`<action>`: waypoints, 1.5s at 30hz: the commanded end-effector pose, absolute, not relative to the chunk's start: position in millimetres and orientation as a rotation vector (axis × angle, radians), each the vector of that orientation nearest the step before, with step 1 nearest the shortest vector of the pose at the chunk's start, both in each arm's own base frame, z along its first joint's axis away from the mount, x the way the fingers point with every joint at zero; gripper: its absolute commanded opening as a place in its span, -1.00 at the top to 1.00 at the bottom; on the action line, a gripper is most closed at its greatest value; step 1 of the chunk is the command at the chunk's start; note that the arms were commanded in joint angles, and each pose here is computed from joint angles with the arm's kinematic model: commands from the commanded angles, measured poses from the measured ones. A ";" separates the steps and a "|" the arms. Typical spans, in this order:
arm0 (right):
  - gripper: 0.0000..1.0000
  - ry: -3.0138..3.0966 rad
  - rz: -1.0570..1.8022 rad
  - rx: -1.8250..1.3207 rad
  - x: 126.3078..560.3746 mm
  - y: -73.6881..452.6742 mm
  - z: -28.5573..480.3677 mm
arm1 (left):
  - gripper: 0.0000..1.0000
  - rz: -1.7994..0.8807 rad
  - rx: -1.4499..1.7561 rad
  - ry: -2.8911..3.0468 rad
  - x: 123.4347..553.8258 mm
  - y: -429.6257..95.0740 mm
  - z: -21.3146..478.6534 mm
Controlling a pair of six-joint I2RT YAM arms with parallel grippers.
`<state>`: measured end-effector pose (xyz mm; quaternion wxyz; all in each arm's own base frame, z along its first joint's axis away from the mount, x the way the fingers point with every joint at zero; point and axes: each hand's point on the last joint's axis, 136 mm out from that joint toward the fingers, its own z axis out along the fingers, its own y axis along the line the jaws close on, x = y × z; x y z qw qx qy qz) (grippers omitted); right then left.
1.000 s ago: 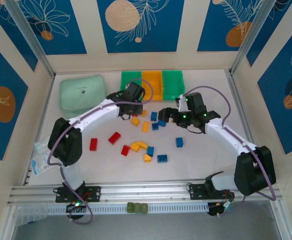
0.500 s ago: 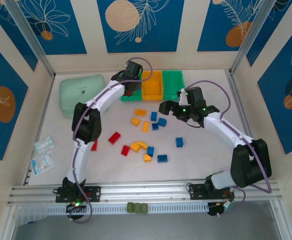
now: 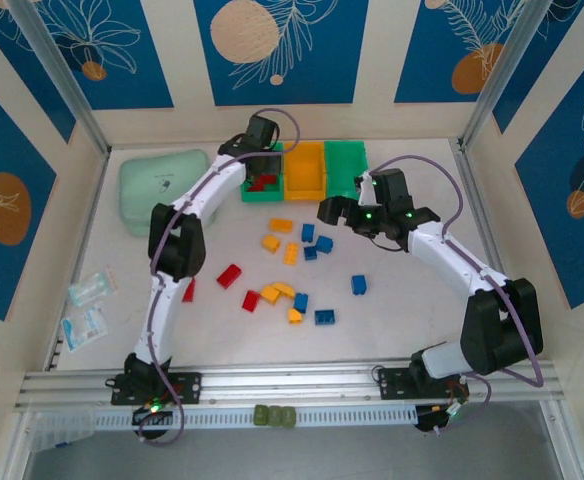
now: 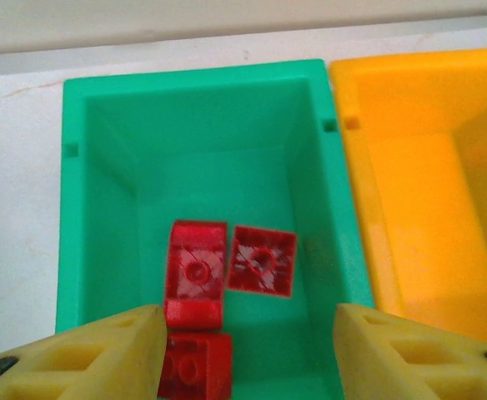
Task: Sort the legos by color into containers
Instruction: Place the lego in the container, then pick up the lego from the center of the table.
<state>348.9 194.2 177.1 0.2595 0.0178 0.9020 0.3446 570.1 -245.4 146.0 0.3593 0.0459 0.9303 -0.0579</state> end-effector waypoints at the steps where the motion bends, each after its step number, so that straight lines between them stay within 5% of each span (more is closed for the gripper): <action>1: -0.98 2.486 0.947 -0.026 337.4 204.8 176.7 | -0.12 -0.294 0.177 2.385 538.2 -249.1 200.8; 22: -0.98 2.646 1.022 -0.199 260.2 253.9 126.2 | -0.39 -0.422 0.215 2.823 317.4 -193.4 97.2; 37: -0.98 2.648 1.015 -0.195 251.3 260.5 115.7 | -0.51 -0.249 0.177 3.029 269.7 -160.2 26.0; 45: -0.98 2.640 1.022 -0.194 256.3 262.3 116.8 | -0.20 -0.179 0.176 3.044 263.1 -156.7 16.1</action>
